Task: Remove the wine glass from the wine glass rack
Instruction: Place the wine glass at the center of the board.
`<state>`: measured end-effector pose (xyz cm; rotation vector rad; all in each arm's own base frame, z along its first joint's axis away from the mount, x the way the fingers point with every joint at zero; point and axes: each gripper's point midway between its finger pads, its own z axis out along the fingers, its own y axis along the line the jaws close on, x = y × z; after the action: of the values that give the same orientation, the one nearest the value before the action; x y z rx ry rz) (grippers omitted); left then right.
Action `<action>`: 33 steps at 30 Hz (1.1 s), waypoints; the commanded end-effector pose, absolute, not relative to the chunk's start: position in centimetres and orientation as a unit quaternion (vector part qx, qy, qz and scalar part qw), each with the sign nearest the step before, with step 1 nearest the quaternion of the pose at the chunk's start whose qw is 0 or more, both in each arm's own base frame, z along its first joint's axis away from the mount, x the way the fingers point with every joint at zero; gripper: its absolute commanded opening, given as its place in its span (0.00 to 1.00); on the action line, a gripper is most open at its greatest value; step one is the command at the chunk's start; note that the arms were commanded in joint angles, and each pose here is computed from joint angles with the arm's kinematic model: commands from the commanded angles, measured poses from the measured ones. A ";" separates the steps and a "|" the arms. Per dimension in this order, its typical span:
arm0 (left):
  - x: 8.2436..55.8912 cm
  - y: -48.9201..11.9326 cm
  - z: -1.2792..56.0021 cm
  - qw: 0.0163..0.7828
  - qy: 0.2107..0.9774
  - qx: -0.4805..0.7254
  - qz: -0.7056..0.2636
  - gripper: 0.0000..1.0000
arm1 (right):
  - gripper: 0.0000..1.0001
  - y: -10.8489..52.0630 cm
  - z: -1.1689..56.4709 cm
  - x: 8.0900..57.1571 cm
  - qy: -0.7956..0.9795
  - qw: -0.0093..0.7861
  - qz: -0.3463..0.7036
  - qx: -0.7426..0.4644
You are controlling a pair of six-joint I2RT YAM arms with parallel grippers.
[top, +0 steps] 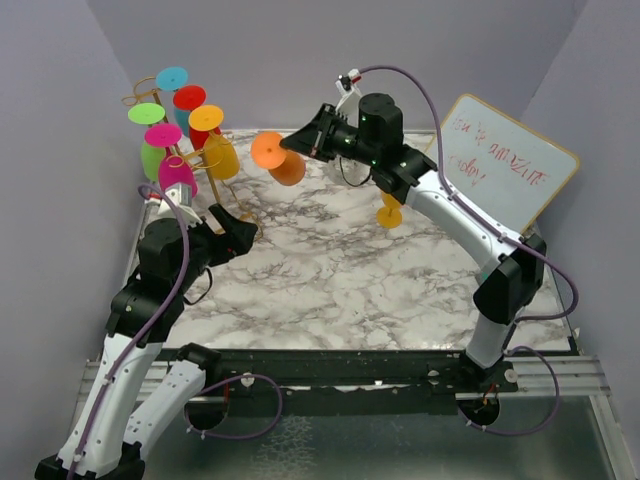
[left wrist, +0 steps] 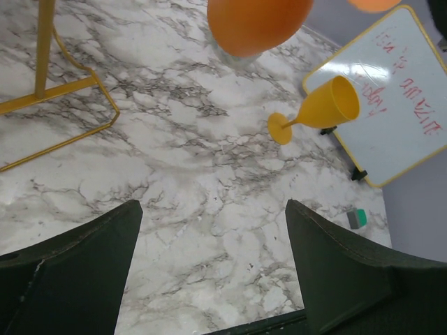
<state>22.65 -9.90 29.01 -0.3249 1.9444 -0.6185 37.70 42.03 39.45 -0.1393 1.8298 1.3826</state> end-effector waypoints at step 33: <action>20.3 -19.0 33.2 0.462 0.737 0.049 -0.491 0.50 | 0.01 37.9 34.1 24.0 0.650 0.339 0.630 -0.255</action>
<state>21.38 -18.16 32.23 0.0145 1.8531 -1.1418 25.19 38.23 32.00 -0.6133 1.8087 1.5929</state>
